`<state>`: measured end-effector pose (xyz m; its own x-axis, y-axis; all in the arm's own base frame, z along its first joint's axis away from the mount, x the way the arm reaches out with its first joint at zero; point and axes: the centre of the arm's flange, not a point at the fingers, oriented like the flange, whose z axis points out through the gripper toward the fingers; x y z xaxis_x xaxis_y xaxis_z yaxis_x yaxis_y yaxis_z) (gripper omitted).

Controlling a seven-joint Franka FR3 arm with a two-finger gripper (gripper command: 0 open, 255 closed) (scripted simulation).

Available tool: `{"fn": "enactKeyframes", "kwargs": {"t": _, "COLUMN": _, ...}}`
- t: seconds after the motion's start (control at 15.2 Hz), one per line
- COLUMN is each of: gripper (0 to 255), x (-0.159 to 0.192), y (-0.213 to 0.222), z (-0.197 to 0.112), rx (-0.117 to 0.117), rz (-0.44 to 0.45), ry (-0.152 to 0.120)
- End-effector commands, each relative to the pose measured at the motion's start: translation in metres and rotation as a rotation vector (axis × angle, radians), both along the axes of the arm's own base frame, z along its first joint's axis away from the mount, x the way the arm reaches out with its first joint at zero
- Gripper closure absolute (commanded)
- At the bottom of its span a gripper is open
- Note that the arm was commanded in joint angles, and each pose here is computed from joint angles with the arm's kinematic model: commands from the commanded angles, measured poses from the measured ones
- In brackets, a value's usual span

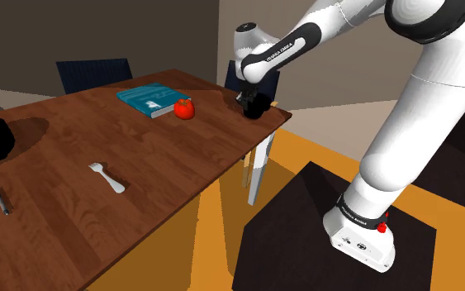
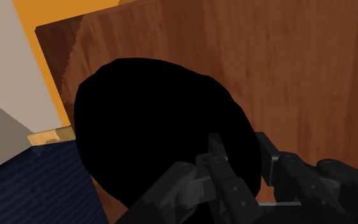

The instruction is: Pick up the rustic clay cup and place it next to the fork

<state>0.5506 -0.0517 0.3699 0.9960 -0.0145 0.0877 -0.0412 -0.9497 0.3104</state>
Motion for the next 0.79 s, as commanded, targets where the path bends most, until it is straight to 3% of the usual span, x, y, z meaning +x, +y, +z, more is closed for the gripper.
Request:
{"fn": "enactKeyframes", "kwargs": {"t": 0.0, "gripper": 255, "x": 0.000, "y": 0.000, "z": 0.011, "rx": 0.000, "rz": 0.000, "ry": -0.001}}
{"fn": "enactKeyframes", "kwargs": {"t": 0.73, "gripper": 255, "x": 0.000, "y": 0.000, "z": 0.069, "rx": 0.000, "rz": 0.000, "ry": -0.001}}
